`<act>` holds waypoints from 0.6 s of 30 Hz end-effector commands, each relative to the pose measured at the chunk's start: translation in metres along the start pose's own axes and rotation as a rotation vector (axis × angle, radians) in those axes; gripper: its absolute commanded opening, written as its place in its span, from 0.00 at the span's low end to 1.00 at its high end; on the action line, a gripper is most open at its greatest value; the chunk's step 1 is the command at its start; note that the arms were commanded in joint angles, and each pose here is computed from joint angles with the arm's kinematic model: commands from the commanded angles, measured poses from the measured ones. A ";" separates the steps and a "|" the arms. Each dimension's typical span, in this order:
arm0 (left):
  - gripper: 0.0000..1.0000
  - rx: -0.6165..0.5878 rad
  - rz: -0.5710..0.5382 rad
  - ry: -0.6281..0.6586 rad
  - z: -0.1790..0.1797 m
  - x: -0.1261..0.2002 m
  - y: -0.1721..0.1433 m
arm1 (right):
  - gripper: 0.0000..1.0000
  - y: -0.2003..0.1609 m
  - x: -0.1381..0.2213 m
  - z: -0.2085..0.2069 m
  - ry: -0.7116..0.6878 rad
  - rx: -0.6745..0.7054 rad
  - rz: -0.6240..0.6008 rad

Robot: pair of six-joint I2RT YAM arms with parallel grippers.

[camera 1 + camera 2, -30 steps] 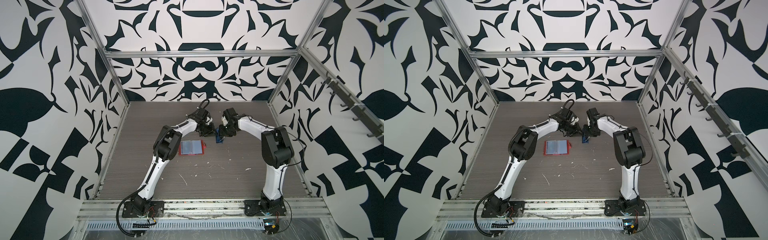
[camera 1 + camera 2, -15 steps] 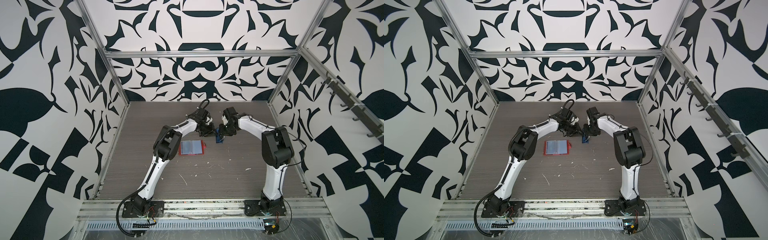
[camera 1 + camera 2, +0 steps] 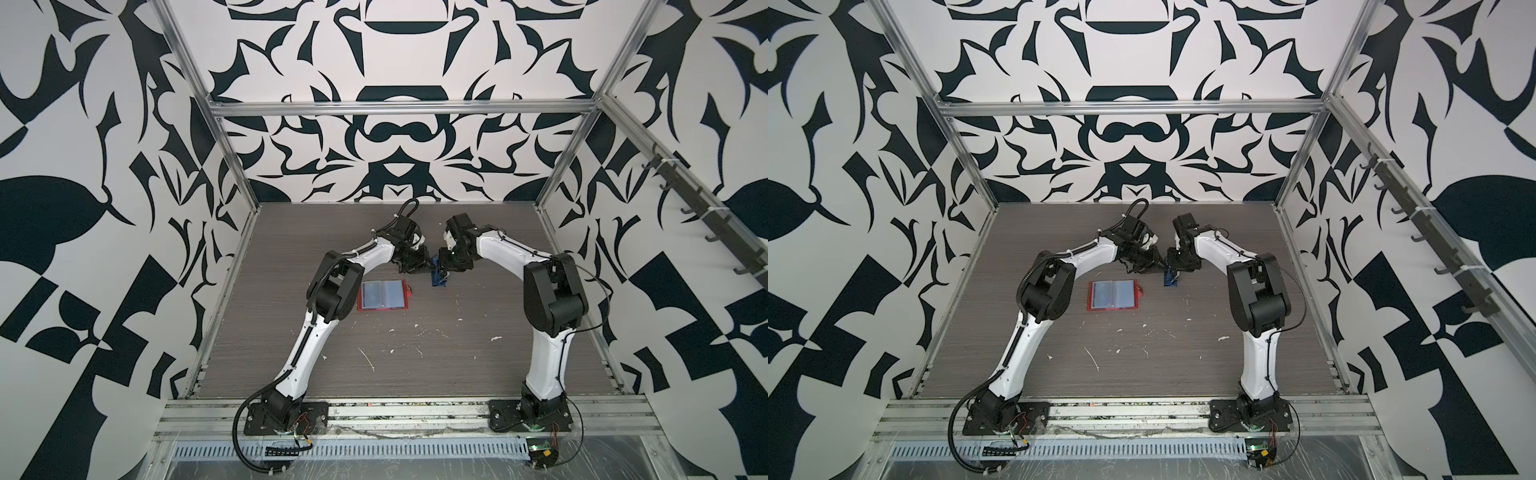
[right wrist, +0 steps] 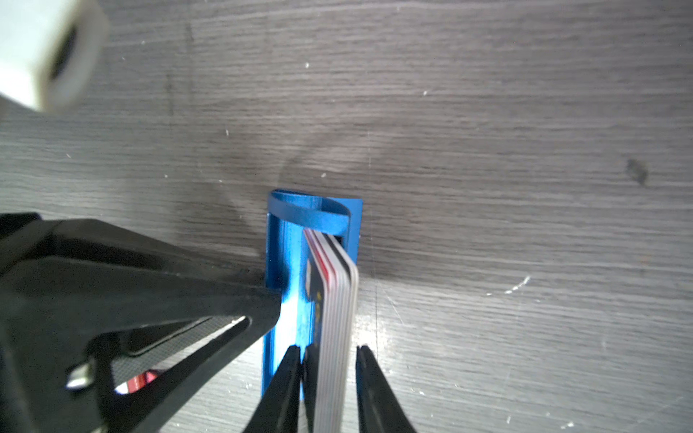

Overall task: Insert credit cards into a card holder
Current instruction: Pick up the credit card from the storage box.

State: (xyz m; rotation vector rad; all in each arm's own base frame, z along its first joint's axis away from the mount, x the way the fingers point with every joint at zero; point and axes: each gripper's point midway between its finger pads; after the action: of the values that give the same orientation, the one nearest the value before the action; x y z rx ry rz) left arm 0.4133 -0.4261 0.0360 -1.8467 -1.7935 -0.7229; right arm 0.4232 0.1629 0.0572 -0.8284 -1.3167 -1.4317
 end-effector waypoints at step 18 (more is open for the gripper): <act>0.21 0.091 0.063 0.133 0.052 -0.020 -0.021 | 0.27 0.016 0.038 -0.009 -0.065 0.028 -0.056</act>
State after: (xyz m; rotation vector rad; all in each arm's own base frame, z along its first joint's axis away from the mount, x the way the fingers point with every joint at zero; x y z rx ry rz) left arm 0.4135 -0.4259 0.0357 -1.8441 -1.7935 -0.7245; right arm 0.4241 0.1602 0.0642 -0.8325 -1.3404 -1.4124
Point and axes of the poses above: each gripper's point midway between its finger pads, its own x axis back along the fingers, its own z axis along the line the jaws close on, y = z × x, and after that the axes turned 5 degrees about x, right-handed
